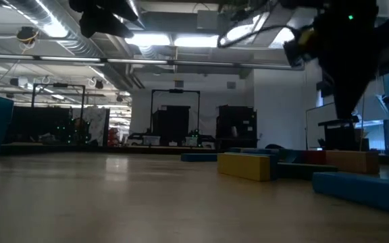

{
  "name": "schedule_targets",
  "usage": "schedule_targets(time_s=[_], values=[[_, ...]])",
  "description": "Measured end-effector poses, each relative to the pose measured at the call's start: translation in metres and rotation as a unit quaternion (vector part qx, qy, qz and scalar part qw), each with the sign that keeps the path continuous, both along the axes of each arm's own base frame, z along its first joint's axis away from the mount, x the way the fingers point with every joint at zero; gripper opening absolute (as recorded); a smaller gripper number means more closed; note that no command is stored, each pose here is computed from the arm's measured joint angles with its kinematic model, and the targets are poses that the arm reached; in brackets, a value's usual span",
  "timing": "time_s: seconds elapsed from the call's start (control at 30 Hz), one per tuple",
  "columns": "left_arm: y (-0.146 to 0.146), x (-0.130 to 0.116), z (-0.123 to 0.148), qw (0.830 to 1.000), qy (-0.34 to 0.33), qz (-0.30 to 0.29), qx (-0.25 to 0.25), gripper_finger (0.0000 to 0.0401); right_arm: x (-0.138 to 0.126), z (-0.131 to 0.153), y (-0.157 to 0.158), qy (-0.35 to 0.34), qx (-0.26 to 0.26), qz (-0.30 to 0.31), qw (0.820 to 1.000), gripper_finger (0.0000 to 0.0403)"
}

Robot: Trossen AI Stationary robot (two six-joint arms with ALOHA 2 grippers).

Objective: Sort blocks by size
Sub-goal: Put the brown arch block into the blue bin

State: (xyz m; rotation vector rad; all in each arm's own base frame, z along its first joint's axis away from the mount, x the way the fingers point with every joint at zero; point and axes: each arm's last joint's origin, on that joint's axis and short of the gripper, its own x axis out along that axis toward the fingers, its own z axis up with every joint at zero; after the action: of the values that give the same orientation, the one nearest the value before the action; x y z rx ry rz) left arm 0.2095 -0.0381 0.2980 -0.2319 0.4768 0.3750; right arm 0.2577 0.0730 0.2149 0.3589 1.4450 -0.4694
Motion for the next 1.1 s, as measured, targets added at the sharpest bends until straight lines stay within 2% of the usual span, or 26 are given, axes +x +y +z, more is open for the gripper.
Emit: schedule_targets(time_s=[0.17,0.3,1.1], values=[[-0.001,0.006,-0.006,1.000,0.015,0.000,0.004,0.0214,-0.008,-0.021,-0.002,0.021,-0.002,-0.058,0.998,0.0209],[-0.003,0.010,-0.011,1.000,0.027,-0.001,0.008,0.0214,-0.011,-0.029,-0.003,0.021,-0.002,-0.082,0.996,0.0209],[-0.004,0.017,-0.019,0.999,0.049,-0.007,0.022,0.0214,-0.019,-0.062,-0.006,-0.014,0.000,-0.101,0.995,0.0209]])
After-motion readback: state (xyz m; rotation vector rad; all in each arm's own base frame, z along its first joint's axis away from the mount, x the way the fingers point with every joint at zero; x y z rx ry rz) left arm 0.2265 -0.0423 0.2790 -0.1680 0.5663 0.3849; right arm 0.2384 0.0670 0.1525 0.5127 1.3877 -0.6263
